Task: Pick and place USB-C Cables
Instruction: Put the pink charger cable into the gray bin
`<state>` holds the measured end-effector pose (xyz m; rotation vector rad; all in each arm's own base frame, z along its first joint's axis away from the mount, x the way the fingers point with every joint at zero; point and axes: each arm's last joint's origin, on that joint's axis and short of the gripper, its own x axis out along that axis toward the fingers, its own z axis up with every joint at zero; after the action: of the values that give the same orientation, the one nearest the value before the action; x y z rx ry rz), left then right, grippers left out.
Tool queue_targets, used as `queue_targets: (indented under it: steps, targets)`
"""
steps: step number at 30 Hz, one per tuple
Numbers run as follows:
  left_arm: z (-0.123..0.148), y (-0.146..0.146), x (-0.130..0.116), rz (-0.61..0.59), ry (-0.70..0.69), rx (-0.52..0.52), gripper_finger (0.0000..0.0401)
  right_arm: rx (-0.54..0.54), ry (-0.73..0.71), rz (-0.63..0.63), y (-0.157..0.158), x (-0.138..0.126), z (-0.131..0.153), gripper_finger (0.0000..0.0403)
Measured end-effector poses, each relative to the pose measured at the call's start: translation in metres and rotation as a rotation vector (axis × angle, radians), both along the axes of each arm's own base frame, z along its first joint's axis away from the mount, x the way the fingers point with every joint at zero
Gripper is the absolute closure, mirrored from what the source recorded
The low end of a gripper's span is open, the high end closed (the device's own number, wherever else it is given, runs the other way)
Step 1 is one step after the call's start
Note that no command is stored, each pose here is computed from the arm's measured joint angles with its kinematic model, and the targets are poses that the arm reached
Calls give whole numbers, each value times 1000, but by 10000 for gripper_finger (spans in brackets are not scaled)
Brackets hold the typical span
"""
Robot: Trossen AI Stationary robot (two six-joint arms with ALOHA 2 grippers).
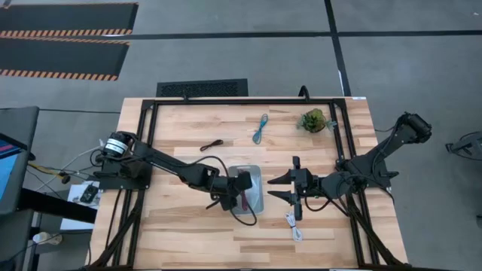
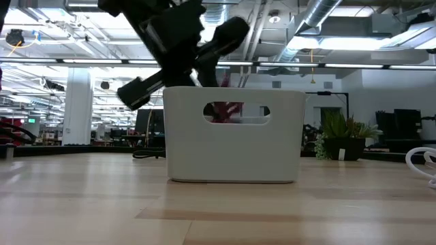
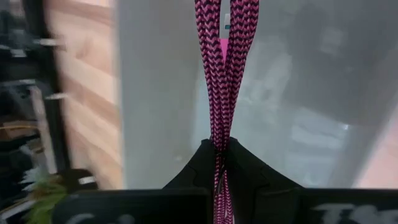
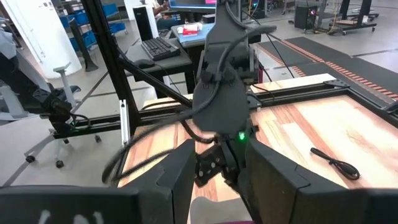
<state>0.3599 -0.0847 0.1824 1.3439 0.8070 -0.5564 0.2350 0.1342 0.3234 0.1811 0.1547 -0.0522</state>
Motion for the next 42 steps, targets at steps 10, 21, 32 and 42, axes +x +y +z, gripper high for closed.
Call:
queue_targets:
  steps: [10, 21, 32, 42]
  targets:
    - [-31, -1, 8, 19, 75, 64, 399, -6, 12, 6, 1, -1, -1, 239]
    - [-38, -4, 6, -27, 123, 58, 398, -8, 25, 9, 1, -1, -3, 242]
    - [-40, -4, 3, -64, 164, 72, 371, -8, 25, 10, 1, -1, -3, 242]
    - [-40, -9, 1, -77, 159, 131, 360, -8, 25, 10, 1, -1, -3, 245]
